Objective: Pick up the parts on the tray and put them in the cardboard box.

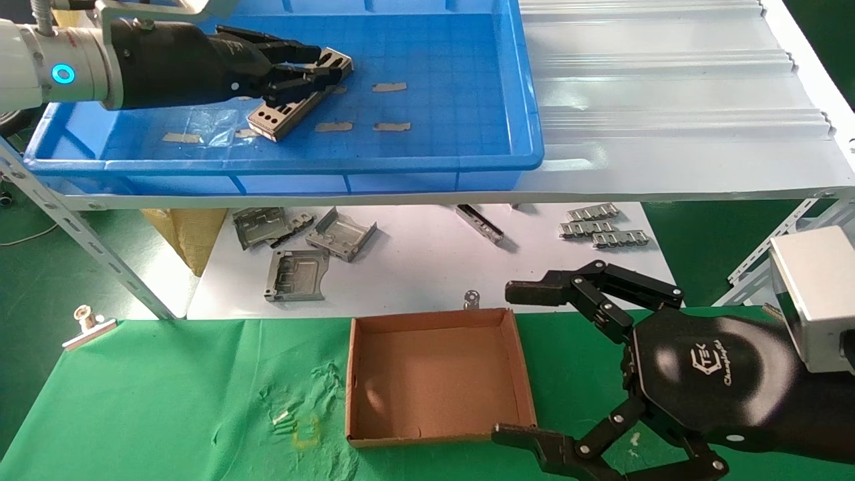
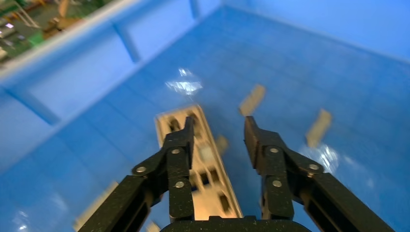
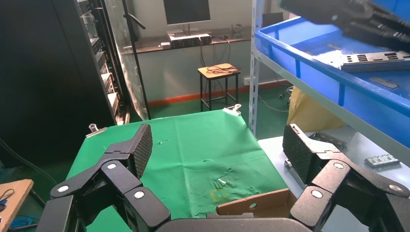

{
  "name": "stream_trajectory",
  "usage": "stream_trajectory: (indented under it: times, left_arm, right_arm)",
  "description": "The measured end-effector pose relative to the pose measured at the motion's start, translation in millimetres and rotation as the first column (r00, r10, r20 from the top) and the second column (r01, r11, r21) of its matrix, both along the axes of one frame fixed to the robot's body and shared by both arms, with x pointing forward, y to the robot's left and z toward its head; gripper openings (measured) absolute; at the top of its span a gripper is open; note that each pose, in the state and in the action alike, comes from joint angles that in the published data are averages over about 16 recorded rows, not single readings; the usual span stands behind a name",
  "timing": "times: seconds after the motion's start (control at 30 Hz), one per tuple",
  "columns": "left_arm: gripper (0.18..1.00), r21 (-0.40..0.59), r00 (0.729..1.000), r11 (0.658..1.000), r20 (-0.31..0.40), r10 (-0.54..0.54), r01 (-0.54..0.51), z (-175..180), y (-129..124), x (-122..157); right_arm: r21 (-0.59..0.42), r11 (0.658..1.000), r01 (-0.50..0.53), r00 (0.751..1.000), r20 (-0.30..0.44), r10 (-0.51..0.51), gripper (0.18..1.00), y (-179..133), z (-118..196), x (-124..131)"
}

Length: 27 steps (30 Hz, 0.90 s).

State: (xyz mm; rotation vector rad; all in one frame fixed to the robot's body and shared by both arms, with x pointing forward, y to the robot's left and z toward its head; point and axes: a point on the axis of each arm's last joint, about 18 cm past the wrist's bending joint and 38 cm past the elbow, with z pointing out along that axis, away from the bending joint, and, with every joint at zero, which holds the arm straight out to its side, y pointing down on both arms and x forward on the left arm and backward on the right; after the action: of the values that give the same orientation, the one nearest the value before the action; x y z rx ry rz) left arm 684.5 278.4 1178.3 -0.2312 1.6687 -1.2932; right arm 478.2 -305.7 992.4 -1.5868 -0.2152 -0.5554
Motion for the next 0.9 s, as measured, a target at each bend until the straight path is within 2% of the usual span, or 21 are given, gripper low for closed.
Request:
stream_trajectory:
  times: [0.27, 0.6, 0.9]
  left_arm:
    - [0.535, 0.016, 1.0, 1.0, -0.022, 0.002, -0.001, -6, 4, -1]
    - [0.773, -0.021, 0.999, 1.0, -0.041, 0.015, -0.016, -8, 7, 3]
    - [0.917, -0.073, 0.997, 0.997, -0.078, 0.008, -0.013, -13, 5, 6]
  right_arm:
    - [0.0, 1.0, 0.0, 1.0, 0.0, 0.0, 1.0, 0, 0, 0]
    - [0.0, 1.0, 0.0, 1.0, 0.0, 0.0, 1.0, 0, 0, 0]
    - [0.0, 1.0, 0.0, 1.0, 0.0, 0.0, 1.0, 0, 0, 0]
